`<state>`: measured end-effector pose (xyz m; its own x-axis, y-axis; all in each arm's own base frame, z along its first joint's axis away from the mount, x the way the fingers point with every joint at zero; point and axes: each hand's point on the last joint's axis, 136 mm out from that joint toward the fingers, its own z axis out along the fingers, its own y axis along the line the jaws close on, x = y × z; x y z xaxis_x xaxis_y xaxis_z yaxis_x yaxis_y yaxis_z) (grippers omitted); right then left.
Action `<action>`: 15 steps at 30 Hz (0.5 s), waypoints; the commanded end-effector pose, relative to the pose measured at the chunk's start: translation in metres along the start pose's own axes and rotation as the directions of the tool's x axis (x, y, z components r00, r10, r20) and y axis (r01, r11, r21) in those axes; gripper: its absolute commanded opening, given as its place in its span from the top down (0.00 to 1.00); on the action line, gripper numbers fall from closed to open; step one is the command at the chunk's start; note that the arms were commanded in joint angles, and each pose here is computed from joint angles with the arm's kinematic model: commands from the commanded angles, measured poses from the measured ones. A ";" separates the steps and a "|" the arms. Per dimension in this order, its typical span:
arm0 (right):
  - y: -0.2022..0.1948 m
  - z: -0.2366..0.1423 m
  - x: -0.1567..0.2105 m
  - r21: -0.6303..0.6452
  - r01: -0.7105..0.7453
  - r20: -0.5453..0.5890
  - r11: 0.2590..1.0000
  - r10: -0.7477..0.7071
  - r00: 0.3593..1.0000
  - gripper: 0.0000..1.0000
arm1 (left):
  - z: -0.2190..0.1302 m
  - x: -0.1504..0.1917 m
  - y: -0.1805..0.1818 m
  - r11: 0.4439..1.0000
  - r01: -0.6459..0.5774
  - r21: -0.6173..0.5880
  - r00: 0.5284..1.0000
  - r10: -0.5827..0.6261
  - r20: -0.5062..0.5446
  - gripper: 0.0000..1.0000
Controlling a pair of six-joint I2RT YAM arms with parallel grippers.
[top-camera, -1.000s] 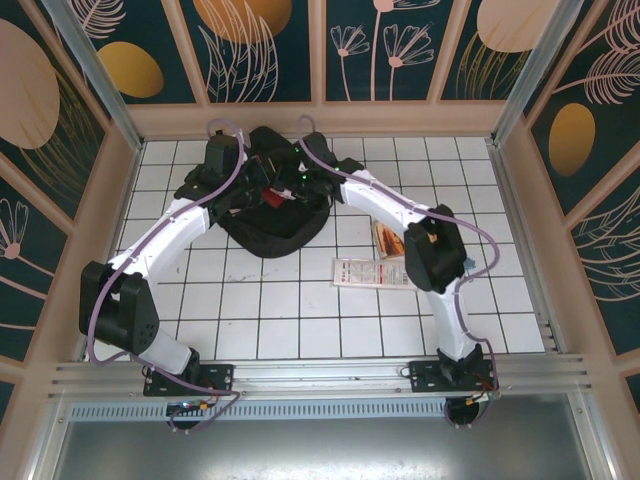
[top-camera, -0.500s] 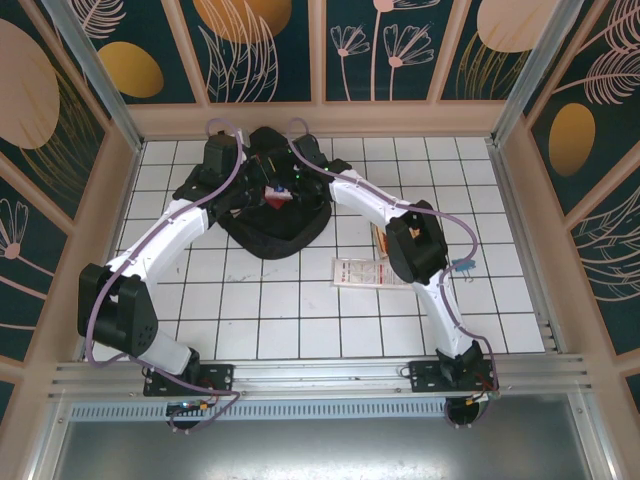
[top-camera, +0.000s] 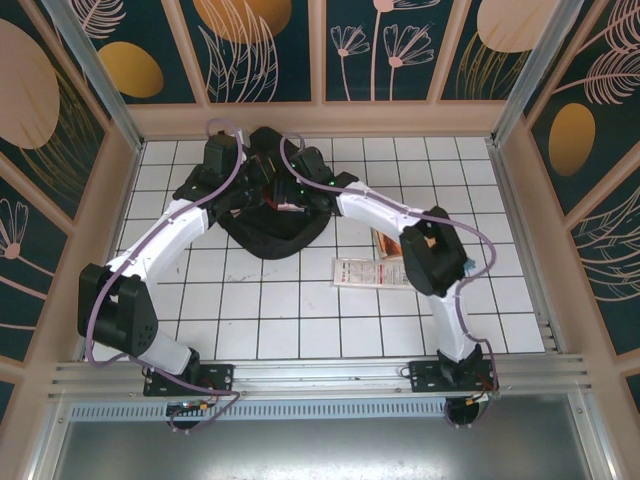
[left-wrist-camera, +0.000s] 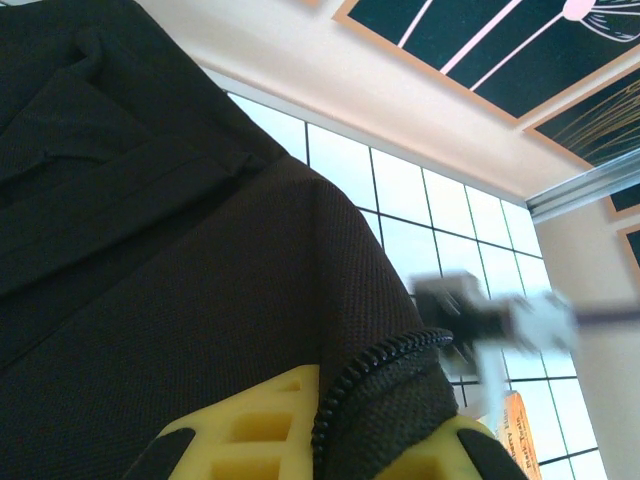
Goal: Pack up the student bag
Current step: Place the personal item in the student bag, then pick up the loose stationery from the middle-right of the table.
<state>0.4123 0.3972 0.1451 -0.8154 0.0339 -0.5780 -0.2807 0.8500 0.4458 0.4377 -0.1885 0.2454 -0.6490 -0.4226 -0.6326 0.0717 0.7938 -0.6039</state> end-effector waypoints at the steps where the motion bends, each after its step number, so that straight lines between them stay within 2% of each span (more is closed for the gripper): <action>1: 0.032 -0.070 -0.029 -0.078 0.133 0.188 0.988 -0.116 0.975 0.19 | -0.015 -0.022 -0.021 0.997 -0.020 0.068 0.997 0.015 0.077 1.00; 3: 0.030 -0.099 -0.021 -0.097 0.141 0.216 0.985 -0.118 0.969 0.19 | -0.015 -0.021 -0.022 0.997 -0.019 0.070 0.997 0.014 0.077 1.00; 5: 0.011 -0.126 -0.016 -0.056 0.100 0.246 0.993 -0.083 0.966 0.19 | -0.014 -0.021 -0.021 0.997 -0.017 0.069 0.997 0.012 0.073 1.00; 8: -0.046 -0.160 -0.005 0.053 -0.068 0.245 0.996 0.053 0.968 0.20 | -0.015 -0.021 -0.022 0.997 -0.013 0.073 0.997 0.008 0.073 1.00; 9: -0.077 -0.171 0.002 0.121 -0.160 0.244 0.980 0.127 0.962 0.20 | -0.015 -0.021 -0.023 0.997 -0.012 0.077 0.997 0.007 0.073 1.00; 12: -0.166 -0.205 0.023 0.284 -0.388 0.266 0.877 0.317 0.910 0.18 | -0.017 -0.022 -0.025 0.996 -0.006 0.088 0.997 0.000 0.073 1.00; 15: -0.248 -0.239 0.047 0.415 -0.575 0.351 0.705 0.460 0.816 0.15 | -0.017 -0.022 -0.026 0.995 -0.003 0.095 0.997 -0.004 0.071 1.00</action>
<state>0.3558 0.1311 0.2217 -0.6247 0.4748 -0.6199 0.1838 0.8610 0.4743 0.4377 -0.1886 0.2455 -0.6495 -0.4264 -0.6296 0.0692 0.7914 -0.6074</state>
